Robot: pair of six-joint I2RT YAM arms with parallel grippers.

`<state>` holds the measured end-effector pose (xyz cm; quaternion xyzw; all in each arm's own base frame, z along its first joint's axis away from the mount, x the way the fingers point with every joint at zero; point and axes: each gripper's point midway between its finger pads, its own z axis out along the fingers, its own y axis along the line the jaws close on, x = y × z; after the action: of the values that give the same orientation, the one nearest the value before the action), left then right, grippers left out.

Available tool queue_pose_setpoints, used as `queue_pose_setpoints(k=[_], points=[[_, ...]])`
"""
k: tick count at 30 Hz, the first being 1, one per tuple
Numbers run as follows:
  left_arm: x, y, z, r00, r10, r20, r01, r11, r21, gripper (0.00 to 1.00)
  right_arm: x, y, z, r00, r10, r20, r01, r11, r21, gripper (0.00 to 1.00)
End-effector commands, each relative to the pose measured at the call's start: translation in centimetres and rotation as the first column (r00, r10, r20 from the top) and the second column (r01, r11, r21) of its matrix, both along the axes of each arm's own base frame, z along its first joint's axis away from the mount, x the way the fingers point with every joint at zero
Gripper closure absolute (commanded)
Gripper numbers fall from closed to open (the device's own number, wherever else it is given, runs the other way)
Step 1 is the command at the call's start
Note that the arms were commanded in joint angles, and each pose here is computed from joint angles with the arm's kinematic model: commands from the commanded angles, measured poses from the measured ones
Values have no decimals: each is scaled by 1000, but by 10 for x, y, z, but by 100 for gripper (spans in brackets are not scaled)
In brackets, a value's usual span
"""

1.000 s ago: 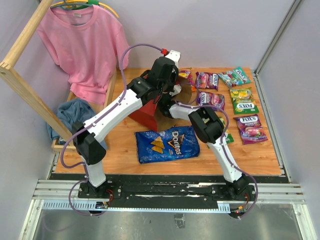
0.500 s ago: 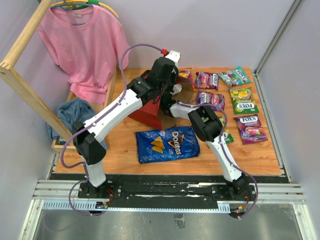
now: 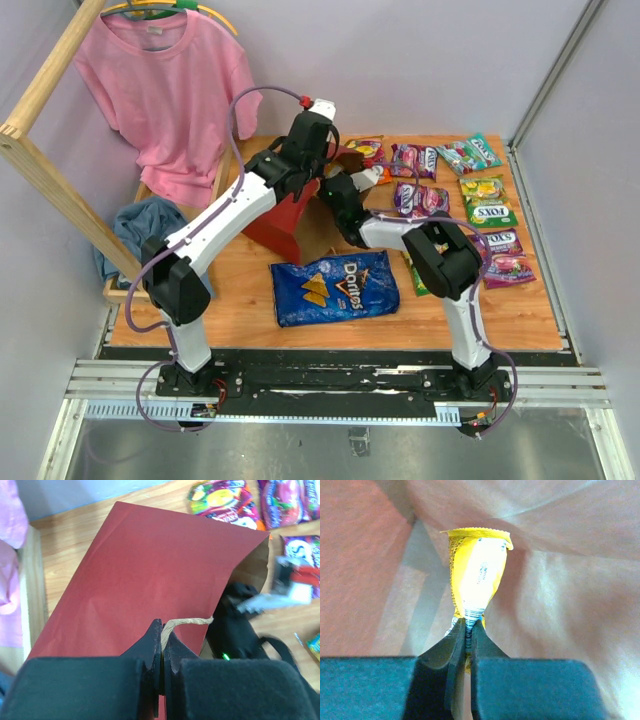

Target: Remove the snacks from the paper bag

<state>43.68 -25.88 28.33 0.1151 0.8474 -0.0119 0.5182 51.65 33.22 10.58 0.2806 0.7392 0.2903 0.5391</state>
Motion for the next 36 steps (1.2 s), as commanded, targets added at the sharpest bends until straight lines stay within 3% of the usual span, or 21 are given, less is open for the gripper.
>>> queue_pose_setpoints(k=[1,8,13,15,18,20,23,25,28,36], points=[[20,23,13,994,94,53,-94,996,-2,100,-36,31,44,989,100,107,-103,994,22,99],[39,46,38,984,147,98,-148,989,3,100,-100,22,83,969,174,175,-163,983,-80,99],[52,69,52,976,184,118,-182,983,-26,100,-153,-23,77,969,216,117,-202,972,-123,99],[54,75,56,973,198,122,-194,980,-41,99,-171,-40,76,962,260,78,-236,942,-238,99],[52,81,59,969,211,126,-204,976,-72,99,-179,-68,79,950,313,-24,-281,812,-512,99],[49,84,60,967,216,134,-204,974,-96,99,-176,-89,78,936,334,-109,-311,644,-699,99],[44,92,58,967,217,132,-201,972,-125,99,-165,-132,71,937,220,-271,-335,351,-874,99],[43,97,57,969,212,128,-195,971,-138,99,-157,-157,69,944,103,-314,-330,237,-914,99],[45,105,58,973,201,115,-184,972,-144,99,-144,-177,74,955,-20,-297,-291,145,-946,99],[51,109,65,983,155,97,-142,981,-135,99,-102,-179,86,950,-225,-219,-258,-164,-952,99]])
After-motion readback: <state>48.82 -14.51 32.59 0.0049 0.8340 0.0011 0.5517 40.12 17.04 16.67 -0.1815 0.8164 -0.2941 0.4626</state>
